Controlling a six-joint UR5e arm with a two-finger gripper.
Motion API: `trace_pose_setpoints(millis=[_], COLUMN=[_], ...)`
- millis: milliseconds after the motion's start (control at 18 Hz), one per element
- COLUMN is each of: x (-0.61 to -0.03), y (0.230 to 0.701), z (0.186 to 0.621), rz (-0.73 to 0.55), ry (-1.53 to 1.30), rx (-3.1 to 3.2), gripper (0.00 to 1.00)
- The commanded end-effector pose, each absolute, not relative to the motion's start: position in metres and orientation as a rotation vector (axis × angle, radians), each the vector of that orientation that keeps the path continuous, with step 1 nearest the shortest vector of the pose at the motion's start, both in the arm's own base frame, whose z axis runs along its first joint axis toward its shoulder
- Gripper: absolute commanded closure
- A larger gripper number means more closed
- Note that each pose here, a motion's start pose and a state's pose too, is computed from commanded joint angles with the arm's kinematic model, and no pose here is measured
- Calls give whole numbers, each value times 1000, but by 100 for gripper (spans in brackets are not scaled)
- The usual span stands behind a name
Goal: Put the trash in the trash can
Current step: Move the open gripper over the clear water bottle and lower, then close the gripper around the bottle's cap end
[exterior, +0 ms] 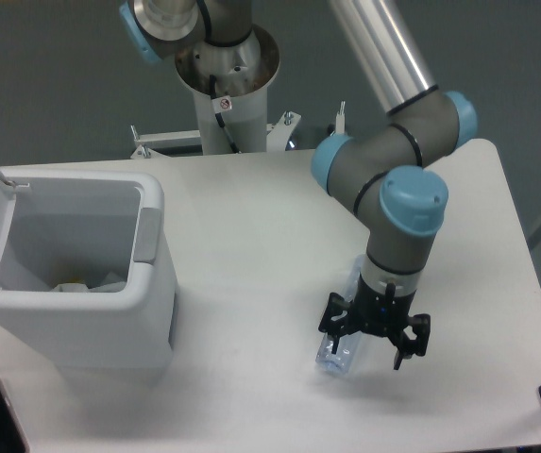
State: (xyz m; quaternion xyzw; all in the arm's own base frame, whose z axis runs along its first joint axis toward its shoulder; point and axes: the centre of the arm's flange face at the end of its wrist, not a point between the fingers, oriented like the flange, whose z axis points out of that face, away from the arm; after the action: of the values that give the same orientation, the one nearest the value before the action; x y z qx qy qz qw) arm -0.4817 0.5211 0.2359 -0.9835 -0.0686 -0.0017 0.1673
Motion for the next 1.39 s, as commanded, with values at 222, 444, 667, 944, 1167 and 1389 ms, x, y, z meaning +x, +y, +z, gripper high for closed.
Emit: trace_pose_setpoints(millis=[222,444,667,944,1167,1389], x=[-466,-455,-446,-440,-441,-441], y=[527,531,530,523,519,520], z=[225,215,202,187,177,182], rz=[17,40,31,23,42,49], ry=[-168,-109,-77,-28,-30,-29], rx=[-2852,-2904,-2937,-2973,-3008,-3002], gripper=[0,0,0,0,1,15])
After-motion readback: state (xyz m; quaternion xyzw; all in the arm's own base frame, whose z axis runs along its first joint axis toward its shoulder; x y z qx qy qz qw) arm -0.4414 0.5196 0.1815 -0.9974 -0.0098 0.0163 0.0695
